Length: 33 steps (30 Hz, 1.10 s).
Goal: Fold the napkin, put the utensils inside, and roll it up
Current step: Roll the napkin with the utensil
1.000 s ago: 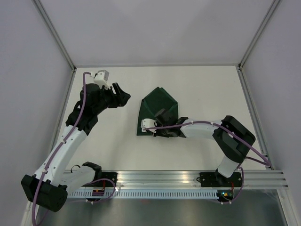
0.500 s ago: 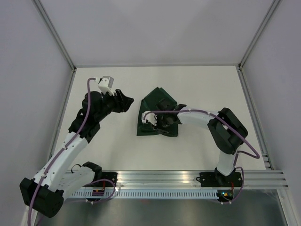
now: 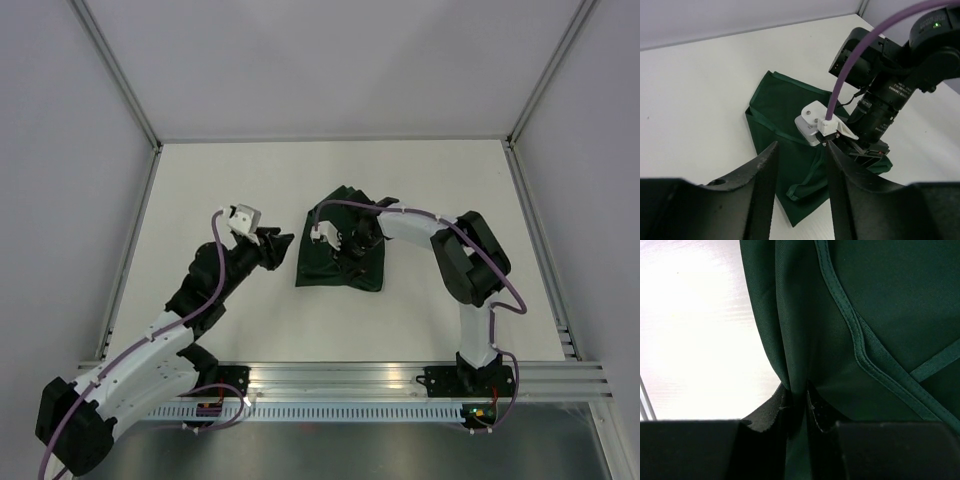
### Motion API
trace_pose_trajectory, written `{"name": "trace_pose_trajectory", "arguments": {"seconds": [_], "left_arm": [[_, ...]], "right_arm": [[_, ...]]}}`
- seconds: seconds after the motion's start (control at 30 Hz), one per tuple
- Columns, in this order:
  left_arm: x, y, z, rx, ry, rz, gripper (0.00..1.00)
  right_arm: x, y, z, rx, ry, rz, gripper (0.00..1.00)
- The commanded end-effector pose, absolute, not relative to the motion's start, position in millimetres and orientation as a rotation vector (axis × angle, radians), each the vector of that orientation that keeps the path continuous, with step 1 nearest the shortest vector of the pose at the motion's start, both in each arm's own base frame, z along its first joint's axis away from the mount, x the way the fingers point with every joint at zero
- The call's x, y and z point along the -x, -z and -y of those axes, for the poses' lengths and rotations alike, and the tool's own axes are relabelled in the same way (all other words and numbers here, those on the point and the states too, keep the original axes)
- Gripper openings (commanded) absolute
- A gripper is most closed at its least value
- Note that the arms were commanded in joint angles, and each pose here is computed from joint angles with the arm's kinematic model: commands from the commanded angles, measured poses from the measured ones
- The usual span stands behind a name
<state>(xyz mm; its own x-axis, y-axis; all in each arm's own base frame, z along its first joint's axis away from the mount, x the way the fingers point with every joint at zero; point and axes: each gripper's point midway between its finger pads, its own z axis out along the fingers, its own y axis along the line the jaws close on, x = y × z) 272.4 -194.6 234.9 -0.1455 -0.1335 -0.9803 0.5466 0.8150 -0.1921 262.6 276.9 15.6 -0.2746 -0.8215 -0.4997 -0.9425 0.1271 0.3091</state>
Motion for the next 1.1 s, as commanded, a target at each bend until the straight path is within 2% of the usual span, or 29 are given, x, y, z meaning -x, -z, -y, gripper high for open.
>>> {"name": "trace_pose_trajectory", "arguments": {"seconds": [0.0, 0.17, 0.47, 0.57, 1.07], "left_arm": [[-273, -256, 201, -0.43, 0.566, -1.422, 0.49], [-262, -233, 222, -0.605, 0.557, -1.343, 0.52], [-262, -187, 266, -0.913, 0.473, -1.365, 0.57], [-259, -162, 281, -1.039, 0.37, -1.369, 0.56], [-230, -87, 342, -1.453, 0.294, -1.388, 0.61]], "right_arm": [[-242, 7, -254, 1.796, -0.91, -2.338, 0.07], [-246, 10, -253, 1.773, -0.95, -2.381, 0.07], [-250, 13, -245, 1.746, -1.021, -2.432, 0.07], [-251, 14, -240, 1.746, -1.038, -2.444, 0.07], [-255, 23, -223, 1.727, -1.067, -2.492, 0.07]]}}
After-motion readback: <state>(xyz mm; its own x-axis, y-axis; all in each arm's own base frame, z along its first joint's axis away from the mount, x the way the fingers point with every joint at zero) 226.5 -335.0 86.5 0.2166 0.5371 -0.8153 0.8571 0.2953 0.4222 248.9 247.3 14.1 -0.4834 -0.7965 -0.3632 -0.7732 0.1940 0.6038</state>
